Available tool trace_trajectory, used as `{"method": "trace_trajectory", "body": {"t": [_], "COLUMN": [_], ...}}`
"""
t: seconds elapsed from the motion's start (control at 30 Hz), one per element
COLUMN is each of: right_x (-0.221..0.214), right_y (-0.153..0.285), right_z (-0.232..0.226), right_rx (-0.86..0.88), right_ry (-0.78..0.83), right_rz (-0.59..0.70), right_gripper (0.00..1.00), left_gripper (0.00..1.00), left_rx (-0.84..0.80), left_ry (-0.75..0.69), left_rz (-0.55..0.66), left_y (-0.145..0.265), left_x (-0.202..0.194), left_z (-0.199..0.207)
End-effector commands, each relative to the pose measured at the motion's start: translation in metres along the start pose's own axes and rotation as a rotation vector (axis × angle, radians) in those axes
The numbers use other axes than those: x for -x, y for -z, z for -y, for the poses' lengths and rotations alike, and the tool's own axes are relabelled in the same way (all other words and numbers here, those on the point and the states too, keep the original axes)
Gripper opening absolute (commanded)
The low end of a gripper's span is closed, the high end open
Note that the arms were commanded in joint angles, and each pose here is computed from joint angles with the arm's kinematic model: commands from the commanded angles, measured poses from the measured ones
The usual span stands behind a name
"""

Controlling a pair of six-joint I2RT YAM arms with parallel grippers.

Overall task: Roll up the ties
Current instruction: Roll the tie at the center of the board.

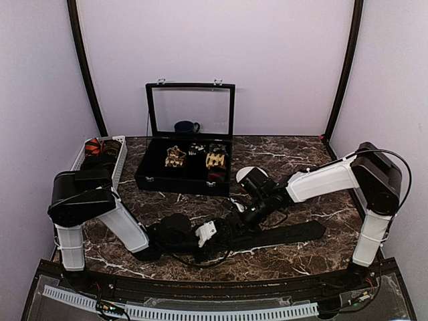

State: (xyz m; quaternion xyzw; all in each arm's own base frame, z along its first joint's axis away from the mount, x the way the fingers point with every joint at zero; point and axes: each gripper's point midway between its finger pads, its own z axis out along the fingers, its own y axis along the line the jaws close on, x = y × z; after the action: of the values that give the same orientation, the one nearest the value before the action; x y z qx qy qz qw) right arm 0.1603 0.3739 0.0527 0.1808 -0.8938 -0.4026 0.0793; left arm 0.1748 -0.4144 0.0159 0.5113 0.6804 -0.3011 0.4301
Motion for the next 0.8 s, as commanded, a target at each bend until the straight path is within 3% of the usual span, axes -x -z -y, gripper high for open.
{"method": "trace_trajectory", "body": {"t": [0.0,0.3,0.47,0.53,0.63,0.77], "right_x": [0.009,0.0,-0.005,-0.005,-0.006,-0.014], "right_y": [-0.004,-0.015,-0.012,-0.012,-0.015,-0.018], "right_z": [-0.004,0.011,0.008,0.01,0.018,0.027], "right_rx": [-0.033,-0.091,-0.084,-0.092,-0.11,-0.099], "right_ry": [-0.005,-0.044,-0.045,-0.048,-0.056,-0.063], "right_rz": [-0.004,-0.064,-0.071,-0.068,-0.069,-0.074], "right_gripper": [0.5,0.36,0.44,0.36,0.17,0.03], "left_gripper": [0.27,0.27,0.27,0.27,0.28,0.36], "left_rx": [0.0,0.012,0.018,0.018,0.021,0.027], "left_ry": [0.013,0.012,0.016,0.016,0.018,0.022], "left_rz": [-0.24,-0.246,-0.256,-0.256,-0.257,-0.245], "left_y": [0.008,0.007,0.007,0.007,0.007,0.009], "left_x": [-0.064,-0.064,-0.065,-0.065,-0.065,-0.063], "left_z": [0.005,0.004,0.003,0.003,0.002,0.001]}}
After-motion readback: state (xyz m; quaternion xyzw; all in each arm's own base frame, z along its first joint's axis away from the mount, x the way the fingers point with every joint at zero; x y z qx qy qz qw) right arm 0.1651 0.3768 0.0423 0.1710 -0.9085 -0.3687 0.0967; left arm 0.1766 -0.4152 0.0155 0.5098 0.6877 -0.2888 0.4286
